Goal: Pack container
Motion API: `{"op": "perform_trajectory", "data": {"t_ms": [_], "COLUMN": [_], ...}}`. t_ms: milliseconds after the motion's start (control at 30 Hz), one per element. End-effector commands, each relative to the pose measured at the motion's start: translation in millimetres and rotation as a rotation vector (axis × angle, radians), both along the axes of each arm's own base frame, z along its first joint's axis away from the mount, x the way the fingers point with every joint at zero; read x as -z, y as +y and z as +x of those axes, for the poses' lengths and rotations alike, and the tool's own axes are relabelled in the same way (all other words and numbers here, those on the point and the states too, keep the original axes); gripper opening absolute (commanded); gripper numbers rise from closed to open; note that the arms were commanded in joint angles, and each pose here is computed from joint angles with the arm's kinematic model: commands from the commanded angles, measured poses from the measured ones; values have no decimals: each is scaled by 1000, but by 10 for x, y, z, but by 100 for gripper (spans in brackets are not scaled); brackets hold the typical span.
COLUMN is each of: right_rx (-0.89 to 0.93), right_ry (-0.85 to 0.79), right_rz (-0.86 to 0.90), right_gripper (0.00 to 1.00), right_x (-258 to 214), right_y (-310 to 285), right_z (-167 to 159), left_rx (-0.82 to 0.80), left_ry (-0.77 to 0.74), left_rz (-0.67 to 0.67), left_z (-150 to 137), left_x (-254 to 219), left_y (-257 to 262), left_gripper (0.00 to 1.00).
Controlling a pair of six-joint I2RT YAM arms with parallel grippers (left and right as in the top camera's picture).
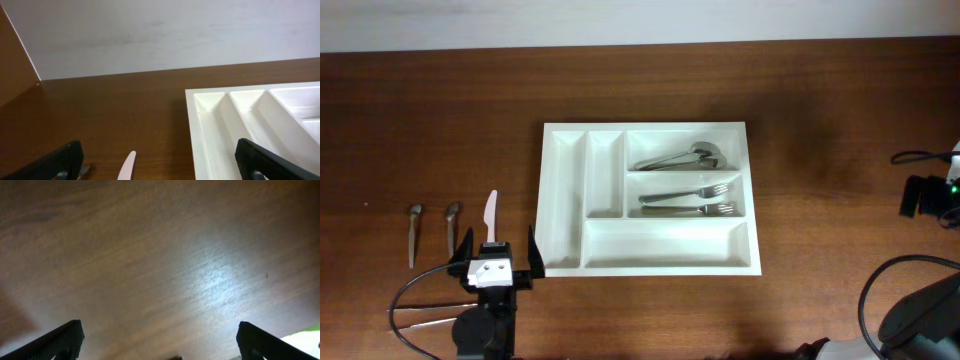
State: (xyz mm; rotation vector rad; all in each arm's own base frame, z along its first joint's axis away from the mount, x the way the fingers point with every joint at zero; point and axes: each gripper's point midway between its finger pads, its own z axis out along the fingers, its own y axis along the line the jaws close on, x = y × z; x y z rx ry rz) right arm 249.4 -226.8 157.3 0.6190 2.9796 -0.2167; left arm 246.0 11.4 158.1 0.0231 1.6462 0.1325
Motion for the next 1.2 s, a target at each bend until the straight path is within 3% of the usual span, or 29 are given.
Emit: {"op": "perform_trajectory", "data": {"t_ms": [0, 700, 967, 1167], "right_rx": [-8, -8, -8, -8], "right_ry": [-23, -23, -23, -23], "right_rz": [-17, -18, -18, -18], "right_gripper": [99, 99, 99, 99], "right_x": [-68, -68, -68, -68], "right_y": [1, 1, 1, 1], "right_z": [9, 9, 9, 9], "left_rx": [-2, -14, -17, -45], "left_ry": [0, -46, -296, -152], "left_rz": [15, 16, -4, -12], "left_z": [-4, 0, -65, -80], "left_x": [2, -113, -739, -711], "left_y": [9, 29, 37, 84], "left_gripper": [99, 99, 99, 99]}}
